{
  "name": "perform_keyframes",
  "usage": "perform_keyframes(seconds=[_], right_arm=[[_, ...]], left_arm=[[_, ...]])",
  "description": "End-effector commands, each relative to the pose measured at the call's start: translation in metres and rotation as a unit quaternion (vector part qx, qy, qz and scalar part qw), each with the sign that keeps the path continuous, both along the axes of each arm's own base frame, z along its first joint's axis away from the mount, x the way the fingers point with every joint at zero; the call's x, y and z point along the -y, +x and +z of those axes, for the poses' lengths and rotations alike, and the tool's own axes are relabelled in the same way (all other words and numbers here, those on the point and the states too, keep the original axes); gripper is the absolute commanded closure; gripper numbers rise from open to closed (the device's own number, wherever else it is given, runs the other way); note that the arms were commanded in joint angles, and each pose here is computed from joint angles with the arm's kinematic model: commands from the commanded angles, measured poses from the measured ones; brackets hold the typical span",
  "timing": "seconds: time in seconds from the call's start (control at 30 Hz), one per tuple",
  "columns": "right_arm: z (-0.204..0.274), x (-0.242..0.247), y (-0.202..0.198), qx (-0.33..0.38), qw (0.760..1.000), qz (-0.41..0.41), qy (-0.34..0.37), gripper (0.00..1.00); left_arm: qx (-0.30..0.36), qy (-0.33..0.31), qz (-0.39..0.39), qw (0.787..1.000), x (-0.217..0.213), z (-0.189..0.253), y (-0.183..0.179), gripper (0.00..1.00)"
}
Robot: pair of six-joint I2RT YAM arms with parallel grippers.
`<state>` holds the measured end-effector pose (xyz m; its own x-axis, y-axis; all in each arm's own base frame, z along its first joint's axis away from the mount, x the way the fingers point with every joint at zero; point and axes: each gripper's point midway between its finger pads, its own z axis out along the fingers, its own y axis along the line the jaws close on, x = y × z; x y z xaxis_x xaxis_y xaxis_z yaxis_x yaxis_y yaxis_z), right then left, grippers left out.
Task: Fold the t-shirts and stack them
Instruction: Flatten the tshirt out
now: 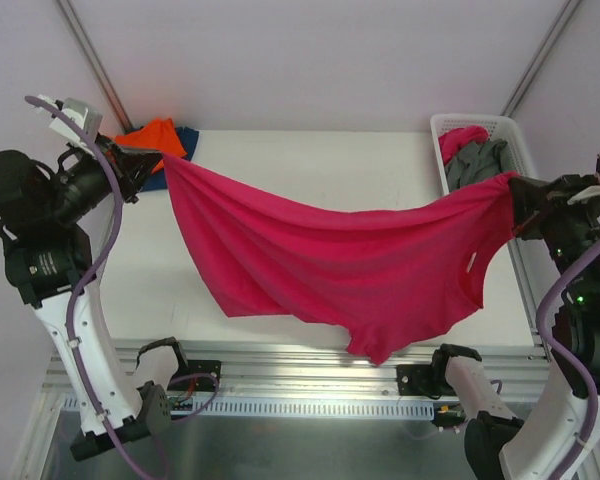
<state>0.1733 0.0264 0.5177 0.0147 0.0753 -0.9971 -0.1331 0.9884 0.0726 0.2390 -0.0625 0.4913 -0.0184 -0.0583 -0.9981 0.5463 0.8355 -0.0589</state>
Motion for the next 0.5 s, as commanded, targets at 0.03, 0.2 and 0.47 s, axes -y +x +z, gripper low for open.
perform_keyframes(seconds=[0.03, 0.2, 0.47], right_arm=[[-0.015, 0.015, 0.039, -0.033, 0.999, -0.021, -0.006, 0.99], [-0.058, 0.015, 0.087, -0.109, 0.994, -0.002, 0.027, 0.99], [-0.07, 0.034, 0.203, -0.168, 0.985, 0.0, 0.043, 0.99]], left_arm=[[-0.028, 0.013, 0.015, 0.999, -0.02, -0.024, 0.034, 1.0], [-0.104, -0.015, 0.013, 0.994, -0.037, -0.069, 0.076, 1.0], [-0.178, -0.056, -0.017, 0.982, -0.064, -0.101, 0.166, 1.0]])
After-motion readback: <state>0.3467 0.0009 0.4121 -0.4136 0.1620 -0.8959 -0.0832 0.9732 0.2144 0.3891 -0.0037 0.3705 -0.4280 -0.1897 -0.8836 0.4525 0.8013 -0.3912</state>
